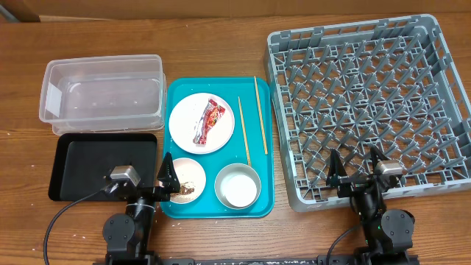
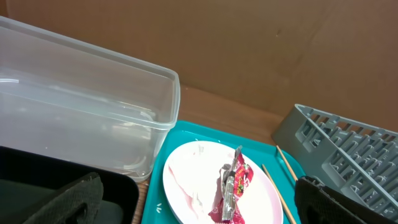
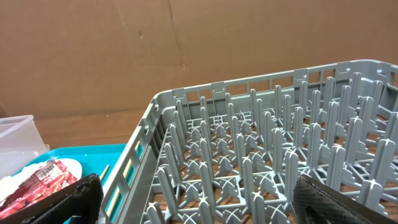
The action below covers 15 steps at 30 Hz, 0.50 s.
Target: Sort waste into correct bins and load items into the dishwasher
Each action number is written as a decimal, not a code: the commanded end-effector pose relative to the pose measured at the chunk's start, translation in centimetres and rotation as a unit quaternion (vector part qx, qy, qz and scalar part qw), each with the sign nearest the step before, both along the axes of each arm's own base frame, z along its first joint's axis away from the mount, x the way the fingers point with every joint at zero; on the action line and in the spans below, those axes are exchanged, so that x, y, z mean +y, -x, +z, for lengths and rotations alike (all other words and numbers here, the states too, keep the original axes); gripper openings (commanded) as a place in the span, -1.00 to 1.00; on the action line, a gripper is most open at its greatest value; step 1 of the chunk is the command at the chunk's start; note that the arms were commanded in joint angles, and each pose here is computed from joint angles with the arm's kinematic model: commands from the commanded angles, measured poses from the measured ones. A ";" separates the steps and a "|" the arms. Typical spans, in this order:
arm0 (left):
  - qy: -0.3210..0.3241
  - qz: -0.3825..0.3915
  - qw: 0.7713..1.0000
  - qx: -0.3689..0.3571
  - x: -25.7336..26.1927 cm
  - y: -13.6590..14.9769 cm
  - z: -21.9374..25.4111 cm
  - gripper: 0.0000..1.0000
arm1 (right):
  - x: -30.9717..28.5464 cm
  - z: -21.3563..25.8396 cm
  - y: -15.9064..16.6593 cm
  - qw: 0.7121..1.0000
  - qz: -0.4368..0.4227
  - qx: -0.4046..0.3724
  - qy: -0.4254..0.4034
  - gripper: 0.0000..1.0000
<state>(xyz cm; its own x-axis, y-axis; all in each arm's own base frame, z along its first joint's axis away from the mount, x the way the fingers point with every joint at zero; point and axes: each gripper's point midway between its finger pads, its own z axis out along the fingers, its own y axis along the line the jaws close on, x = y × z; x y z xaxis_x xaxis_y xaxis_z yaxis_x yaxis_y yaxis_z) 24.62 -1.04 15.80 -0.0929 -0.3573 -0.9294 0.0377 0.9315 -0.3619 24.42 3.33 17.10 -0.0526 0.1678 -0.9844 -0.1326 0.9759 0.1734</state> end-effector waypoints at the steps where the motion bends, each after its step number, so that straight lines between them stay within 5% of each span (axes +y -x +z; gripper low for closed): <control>1: 0.001 -0.007 1.000 -0.001 -0.3 0.0 -0.1 1.00 | -0.1 -0.1 0.0 1.000 -0.001 -0.003 -0.001 1.00; 9: 0.001 -0.007 1.000 -0.001 -0.3 0.0 -0.1 1.00 | 0.9 0.6 0.1 1.000 0.026 -0.017 -0.003 1.00; 15: 0.021 -0.017 1.000 0.000 -0.7 0.1 0.0 1.00 | 6.4 0.9 2.3 0.980 0.199 -0.024 -0.005 1.00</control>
<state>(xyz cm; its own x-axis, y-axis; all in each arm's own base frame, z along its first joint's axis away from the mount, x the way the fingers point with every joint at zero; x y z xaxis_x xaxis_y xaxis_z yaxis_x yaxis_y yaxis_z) 24.62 -1.03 15.80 -0.0927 -0.3577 -0.9292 0.0370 0.9314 -0.3622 23.80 6.10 17.83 -0.0516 0.1655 -0.9849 -0.2965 0.9392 0.1733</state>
